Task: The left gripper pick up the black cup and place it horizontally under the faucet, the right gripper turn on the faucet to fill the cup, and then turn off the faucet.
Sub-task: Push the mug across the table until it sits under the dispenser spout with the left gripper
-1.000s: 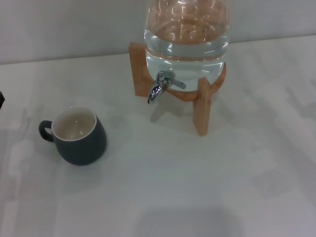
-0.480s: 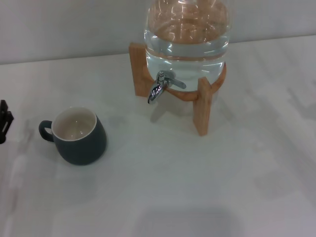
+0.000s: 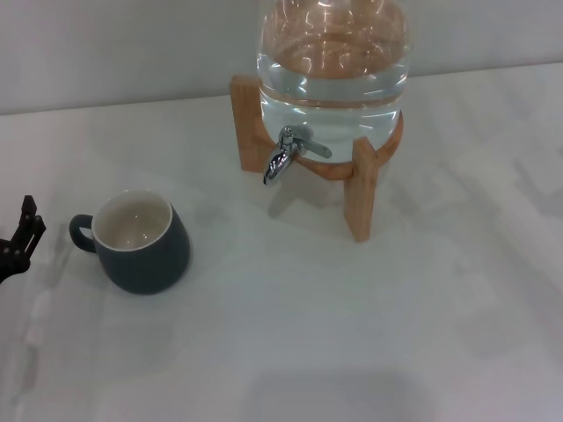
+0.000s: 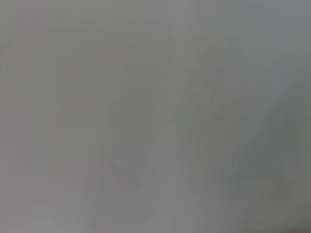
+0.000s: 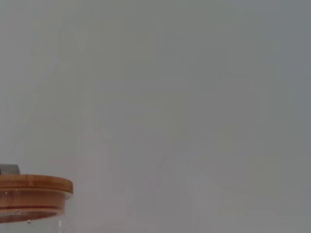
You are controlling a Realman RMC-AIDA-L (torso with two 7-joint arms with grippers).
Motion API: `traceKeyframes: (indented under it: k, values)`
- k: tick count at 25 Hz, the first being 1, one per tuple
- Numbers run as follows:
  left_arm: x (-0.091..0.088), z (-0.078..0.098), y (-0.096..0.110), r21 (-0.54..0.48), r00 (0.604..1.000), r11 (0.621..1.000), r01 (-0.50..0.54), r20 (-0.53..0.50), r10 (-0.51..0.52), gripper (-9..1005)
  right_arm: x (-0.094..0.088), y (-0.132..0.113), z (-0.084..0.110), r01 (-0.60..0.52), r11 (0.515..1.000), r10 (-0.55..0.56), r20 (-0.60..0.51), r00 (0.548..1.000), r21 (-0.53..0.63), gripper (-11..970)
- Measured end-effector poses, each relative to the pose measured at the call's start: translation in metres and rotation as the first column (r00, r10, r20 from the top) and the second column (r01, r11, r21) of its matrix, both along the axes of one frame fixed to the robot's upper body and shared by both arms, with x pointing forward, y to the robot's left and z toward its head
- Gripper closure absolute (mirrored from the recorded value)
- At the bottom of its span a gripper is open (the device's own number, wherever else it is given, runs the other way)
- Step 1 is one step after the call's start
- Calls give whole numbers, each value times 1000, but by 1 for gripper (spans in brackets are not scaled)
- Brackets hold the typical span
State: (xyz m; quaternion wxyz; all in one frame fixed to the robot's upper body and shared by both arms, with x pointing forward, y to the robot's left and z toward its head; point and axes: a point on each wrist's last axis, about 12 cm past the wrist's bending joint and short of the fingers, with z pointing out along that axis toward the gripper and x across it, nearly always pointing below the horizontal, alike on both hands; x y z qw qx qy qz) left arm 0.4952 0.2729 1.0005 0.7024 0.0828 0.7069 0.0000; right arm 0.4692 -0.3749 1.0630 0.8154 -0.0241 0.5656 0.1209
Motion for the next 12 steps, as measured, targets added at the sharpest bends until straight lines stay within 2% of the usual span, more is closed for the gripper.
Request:
traceKeyframes:
  k: [12]
  values:
    - [-6, -6, 0, 1, 999, 1000, 4, -37, -4, 108, -4, -2, 0, -2, 1000, 2, 0, 1000, -11, 135]
